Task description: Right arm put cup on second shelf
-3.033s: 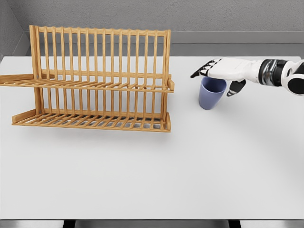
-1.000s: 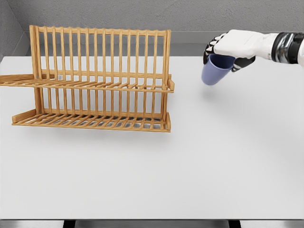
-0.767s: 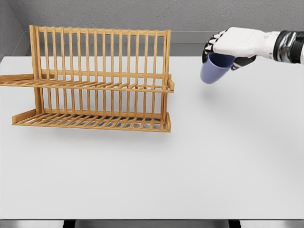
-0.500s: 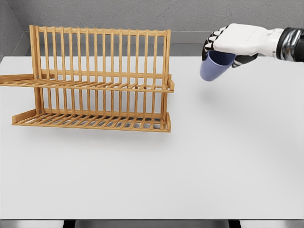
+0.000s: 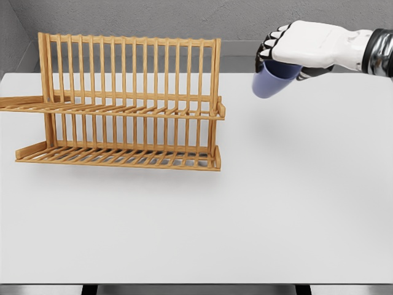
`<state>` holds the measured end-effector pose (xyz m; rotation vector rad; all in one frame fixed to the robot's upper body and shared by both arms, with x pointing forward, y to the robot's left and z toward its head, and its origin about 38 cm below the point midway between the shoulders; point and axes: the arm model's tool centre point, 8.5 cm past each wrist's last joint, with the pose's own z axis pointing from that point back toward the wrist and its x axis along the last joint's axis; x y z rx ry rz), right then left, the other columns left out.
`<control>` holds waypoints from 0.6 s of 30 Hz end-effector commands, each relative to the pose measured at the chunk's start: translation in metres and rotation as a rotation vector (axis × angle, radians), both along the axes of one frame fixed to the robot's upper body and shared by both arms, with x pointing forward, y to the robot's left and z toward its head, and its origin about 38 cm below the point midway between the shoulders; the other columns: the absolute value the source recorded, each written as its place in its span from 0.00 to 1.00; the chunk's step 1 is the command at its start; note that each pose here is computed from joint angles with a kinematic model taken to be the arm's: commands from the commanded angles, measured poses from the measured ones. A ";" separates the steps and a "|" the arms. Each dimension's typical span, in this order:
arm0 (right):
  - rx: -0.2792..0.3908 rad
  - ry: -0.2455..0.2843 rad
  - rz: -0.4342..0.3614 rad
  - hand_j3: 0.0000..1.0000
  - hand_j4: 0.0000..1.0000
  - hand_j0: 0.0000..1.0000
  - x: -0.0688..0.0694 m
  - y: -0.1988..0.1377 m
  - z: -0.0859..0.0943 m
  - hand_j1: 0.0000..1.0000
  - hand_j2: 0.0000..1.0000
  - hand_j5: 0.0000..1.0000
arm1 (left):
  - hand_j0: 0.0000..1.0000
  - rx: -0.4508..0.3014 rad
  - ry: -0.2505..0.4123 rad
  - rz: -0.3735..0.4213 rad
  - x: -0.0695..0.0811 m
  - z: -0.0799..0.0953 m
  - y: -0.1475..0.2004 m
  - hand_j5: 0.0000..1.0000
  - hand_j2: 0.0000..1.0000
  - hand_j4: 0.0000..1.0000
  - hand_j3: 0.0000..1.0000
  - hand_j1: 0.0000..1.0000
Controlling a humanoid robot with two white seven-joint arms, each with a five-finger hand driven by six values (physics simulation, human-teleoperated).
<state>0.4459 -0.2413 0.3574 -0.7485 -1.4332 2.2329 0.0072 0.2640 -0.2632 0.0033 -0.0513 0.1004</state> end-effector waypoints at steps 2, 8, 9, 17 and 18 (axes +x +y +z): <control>0.002 -0.009 0.017 0.60 0.60 0.60 -0.004 0.005 0.003 0.60 0.60 0.60 | 1.00 0.000 0.000 0.000 0.000 0.000 0.000 1.00 1.00 1.00 1.00 1.00; 0.019 -0.040 0.028 0.60 0.60 0.60 -0.007 0.007 0.014 0.60 0.60 0.60 | 1.00 0.000 0.000 0.000 0.000 0.000 0.000 1.00 1.00 1.00 1.00 1.00; 0.021 -0.041 0.029 0.60 0.60 0.60 -0.008 0.007 0.014 0.60 0.60 0.60 | 1.00 0.000 0.000 0.000 0.000 0.000 0.000 1.00 1.00 1.00 1.00 1.00; 0.018 -0.059 0.060 0.60 0.60 0.60 -0.015 0.015 0.019 0.60 0.60 0.60 | 1.00 0.000 0.000 0.000 0.000 0.000 0.000 1.00 1.00 1.00 1.00 1.00; 0.017 -0.063 0.067 0.60 0.60 0.60 -0.017 0.017 0.019 0.60 0.60 0.60 | 1.00 0.000 0.000 0.000 0.000 0.000 0.000 1.00 1.00 1.00 1.00 1.00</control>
